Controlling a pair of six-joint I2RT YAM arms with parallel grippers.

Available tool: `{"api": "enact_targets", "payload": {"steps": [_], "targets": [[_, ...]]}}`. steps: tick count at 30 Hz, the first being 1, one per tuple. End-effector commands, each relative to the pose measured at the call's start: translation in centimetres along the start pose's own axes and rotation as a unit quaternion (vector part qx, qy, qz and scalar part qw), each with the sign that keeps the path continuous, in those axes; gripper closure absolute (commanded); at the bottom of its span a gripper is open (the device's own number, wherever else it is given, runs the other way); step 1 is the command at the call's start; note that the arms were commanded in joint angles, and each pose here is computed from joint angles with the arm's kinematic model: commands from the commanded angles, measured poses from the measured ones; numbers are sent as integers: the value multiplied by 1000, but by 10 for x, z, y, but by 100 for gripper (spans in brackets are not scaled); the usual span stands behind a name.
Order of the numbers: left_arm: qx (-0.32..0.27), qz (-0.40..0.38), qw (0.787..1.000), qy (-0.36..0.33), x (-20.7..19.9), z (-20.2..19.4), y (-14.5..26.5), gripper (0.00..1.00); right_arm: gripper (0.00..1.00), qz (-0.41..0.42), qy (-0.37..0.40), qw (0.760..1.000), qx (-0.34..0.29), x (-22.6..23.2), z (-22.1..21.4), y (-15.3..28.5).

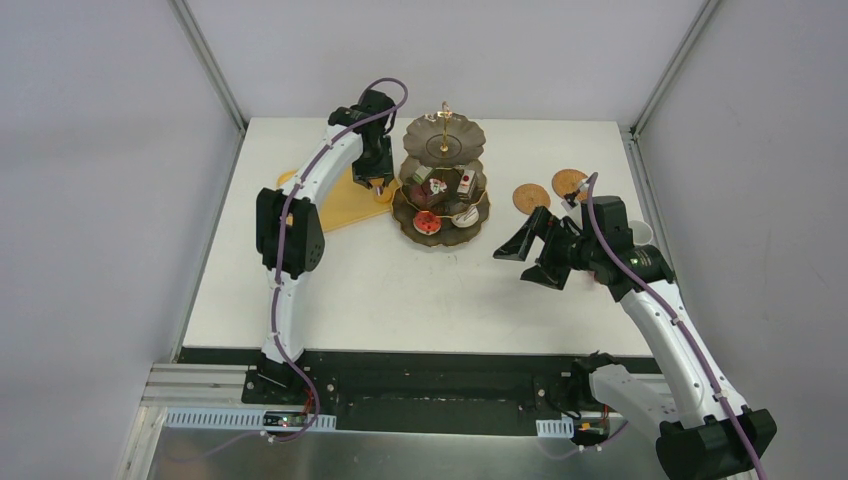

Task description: Serve the afternoon tea

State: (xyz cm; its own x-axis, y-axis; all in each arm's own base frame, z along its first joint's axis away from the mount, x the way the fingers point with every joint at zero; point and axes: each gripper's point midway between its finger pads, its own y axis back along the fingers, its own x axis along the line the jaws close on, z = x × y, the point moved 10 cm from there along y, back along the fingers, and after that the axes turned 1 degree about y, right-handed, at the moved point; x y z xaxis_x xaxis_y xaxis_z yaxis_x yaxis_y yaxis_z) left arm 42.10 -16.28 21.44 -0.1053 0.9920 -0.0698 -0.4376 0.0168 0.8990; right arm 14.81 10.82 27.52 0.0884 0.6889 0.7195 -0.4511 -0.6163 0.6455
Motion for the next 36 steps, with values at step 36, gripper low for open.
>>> {"api": "enact_targets", "payload": {"steps": [36], "targets": [[-51,43,998,-11,29,8,64,79,1,0,4,1000,-6,0,3,-1]]}}
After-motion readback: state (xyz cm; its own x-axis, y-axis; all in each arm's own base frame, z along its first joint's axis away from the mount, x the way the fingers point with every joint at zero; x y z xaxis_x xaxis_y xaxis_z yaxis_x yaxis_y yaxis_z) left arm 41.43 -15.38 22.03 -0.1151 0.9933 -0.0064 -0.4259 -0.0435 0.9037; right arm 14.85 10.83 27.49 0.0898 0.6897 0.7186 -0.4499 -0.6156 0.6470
